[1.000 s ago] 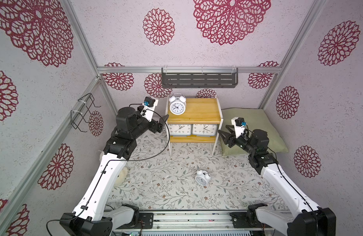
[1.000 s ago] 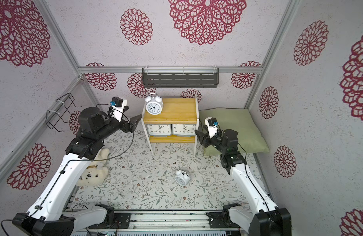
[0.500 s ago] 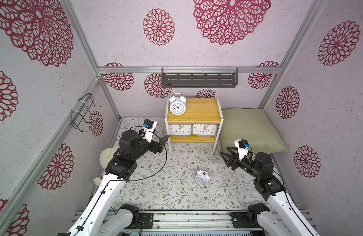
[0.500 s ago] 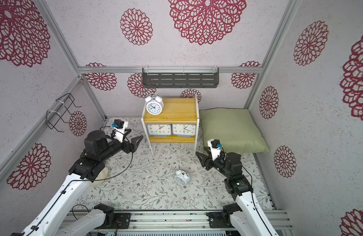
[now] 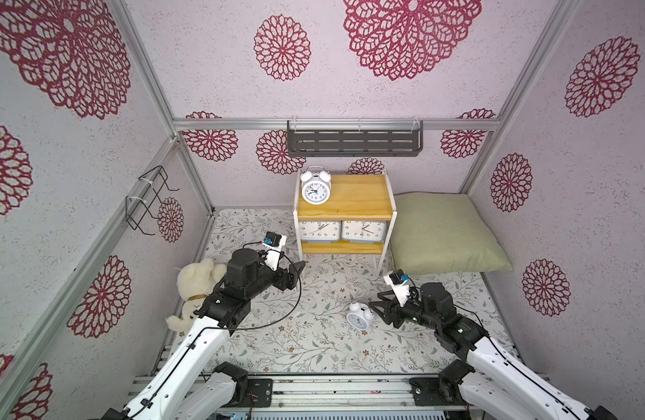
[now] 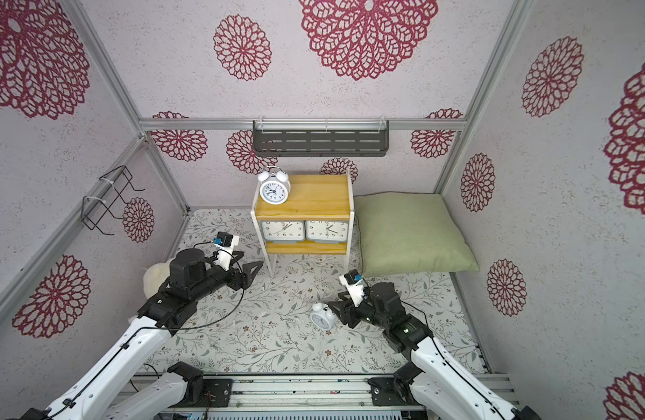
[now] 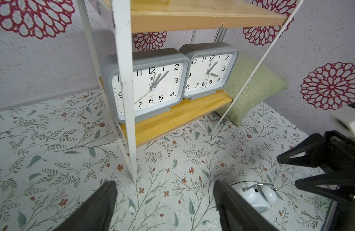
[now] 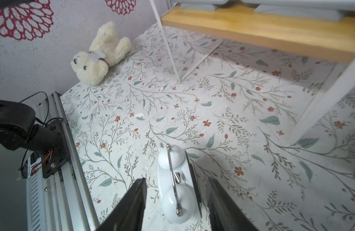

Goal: Place the alarm clocks on the shelf by style
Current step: Pick up the alarm from the center of the board.

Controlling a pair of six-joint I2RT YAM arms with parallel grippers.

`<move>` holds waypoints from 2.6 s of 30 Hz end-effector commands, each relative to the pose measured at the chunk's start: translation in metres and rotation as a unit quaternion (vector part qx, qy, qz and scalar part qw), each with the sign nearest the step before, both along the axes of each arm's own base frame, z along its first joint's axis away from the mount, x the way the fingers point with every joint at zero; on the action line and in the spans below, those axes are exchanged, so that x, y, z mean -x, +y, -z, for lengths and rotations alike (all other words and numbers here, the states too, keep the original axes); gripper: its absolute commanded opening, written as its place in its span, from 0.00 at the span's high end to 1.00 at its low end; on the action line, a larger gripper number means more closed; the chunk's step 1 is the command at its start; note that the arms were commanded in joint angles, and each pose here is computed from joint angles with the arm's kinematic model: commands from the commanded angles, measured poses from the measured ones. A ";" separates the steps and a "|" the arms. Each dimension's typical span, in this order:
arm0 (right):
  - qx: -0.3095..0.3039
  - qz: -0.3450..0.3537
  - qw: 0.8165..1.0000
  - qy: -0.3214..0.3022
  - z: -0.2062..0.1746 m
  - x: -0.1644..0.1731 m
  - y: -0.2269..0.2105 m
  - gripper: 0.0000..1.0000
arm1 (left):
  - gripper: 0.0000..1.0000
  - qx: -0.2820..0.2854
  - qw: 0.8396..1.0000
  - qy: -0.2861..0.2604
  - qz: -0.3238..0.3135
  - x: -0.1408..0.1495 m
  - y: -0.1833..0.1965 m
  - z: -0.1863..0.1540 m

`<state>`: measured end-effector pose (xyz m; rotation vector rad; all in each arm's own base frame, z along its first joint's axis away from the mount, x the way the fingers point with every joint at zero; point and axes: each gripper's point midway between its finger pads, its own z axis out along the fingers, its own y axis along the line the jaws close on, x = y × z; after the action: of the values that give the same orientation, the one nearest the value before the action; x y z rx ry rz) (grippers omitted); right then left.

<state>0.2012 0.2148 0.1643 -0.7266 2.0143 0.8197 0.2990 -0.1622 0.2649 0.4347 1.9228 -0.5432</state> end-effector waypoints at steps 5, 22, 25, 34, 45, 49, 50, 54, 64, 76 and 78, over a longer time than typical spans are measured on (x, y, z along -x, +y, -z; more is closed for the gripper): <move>0.035 -0.023 0.999 -0.019 -0.002 0.002 0.013 0.52 | 0.17 0.012 1.000 -0.003 0.002 -0.001 -0.007 0.003; 0.069 -0.020 0.997 -0.014 0.016 -0.003 0.018 0.71 | 0.18 0.005 1.000 0.010 0.008 -0.003 -0.011 0.016; 0.071 -0.021 0.997 -0.016 0.017 -0.003 0.018 0.76 | 0.18 0.004 1.000 0.012 0.011 -0.003 -0.012 0.017; 0.078 -0.026 0.996 -0.013 0.023 -0.002 0.020 0.84 | 0.21 0.003 0.999 0.022 0.029 -0.003 -0.019 0.022; 0.081 -0.028 0.996 -0.018 0.024 -0.003 0.020 0.91 | 0.23 -0.004 0.998 0.030 0.060 -0.001 -0.034 0.026; 0.080 -0.027 0.996 -0.034 0.018 -0.005 0.020 1.00 | 0.24 -0.008 0.995 0.033 0.089 0.002 -0.044 0.029; 0.078 -0.025 0.996 -0.039 0.015 -0.006 0.019 1.00 | 0.24 -0.009 0.995 0.035 0.097 0.004 -0.048 0.030; 0.062 -0.030 0.996 -0.063 0.001 -0.005 0.021 1.00 | 0.25 -0.022 0.988 0.042 0.146 0.011 -0.068 0.035; 0.012 -0.086 0.993 -0.082 -0.030 0.007 0.039 1.00 | 0.28 -0.079 0.938 0.039 0.336 0.054 -0.132 0.050; -0.023 -0.108 0.989 -0.101 -0.052 0.012 0.047 1.00 | 0.42 -0.107 0.890 0.054 0.440 0.065 -0.160 0.069; -0.026 -0.108 0.988 -0.104 -0.054 0.013 0.047 1.00 | 0.42 -0.112 0.886 0.058 0.447 0.066 -0.161 0.073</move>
<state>0.1863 0.2493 0.1645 -0.9700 1.9384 0.8320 0.2447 -0.3185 0.1941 1.4183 1.8588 -0.9076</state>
